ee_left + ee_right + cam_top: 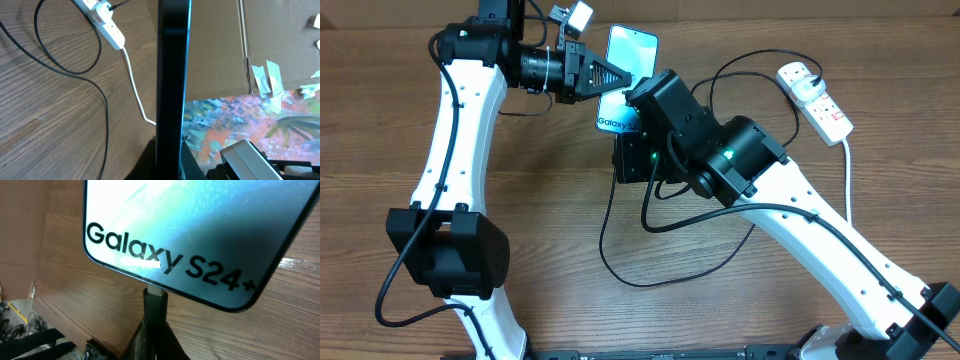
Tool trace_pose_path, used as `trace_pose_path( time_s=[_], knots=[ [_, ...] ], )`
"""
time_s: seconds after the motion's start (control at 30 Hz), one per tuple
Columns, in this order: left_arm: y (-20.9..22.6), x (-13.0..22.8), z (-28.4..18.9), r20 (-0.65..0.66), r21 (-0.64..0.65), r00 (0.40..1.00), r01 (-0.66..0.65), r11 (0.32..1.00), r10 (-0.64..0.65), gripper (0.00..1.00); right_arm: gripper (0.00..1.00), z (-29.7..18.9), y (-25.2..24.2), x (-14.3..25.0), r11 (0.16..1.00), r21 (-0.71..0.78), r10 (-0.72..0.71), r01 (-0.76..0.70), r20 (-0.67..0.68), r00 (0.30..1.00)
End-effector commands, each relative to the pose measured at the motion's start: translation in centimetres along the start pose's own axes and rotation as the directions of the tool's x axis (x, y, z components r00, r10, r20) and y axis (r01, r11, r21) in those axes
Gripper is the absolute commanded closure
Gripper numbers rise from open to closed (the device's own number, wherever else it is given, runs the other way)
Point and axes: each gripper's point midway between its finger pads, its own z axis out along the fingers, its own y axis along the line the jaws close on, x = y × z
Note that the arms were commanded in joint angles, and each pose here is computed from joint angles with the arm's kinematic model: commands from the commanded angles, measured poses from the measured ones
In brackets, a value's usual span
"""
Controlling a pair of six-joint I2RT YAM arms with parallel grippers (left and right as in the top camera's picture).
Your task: Plug charger to phone and switch on socket
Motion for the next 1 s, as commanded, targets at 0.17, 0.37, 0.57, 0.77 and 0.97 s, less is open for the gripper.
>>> trace_pose_path(
  time_s=[0.17,0.37,0.57,0.77,0.97],
  knots=[
    [-1.95,-0.06,-0.39,0.007,0.056,0.999,-0.049,0.997,0.049,0.96,0.96,-0.37,0.03,-1.03,1.0,-0.01,0.022,-0.021,0.042,0.999],
    [-1.94,-0.06,-0.39,0.007,0.056,0.999,-0.053,0.997,0.052,0.96,0.96,-0.42,-0.19,-1.27,1.0,-0.008,0.027,-0.026,0.047,0.999],
    [-1.93,0.04,-0.39,0.005,0.056,0.999,-0.055,0.997,0.054,0.96,0.96,-0.44,-0.31,-1.36,0.999,-0.007,0.034,-0.033,0.048,0.998],
    [-1.92,0.07,-0.39,0.005,0.055,0.999,-0.053,0.997,0.053,0.96,0.96,-0.45,-0.34,-1.42,0.998,-0.007,0.063,-0.063,0.051,0.997],
    [-1.93,0.08,-0.39,0.004,0.056,0.999,-0.052,0.997,0.051,0.96,0.96,-0.47,-0.23,-1.75,0.997,-0.012,0.078,-0.078,0.064,0.995]
  ],
)
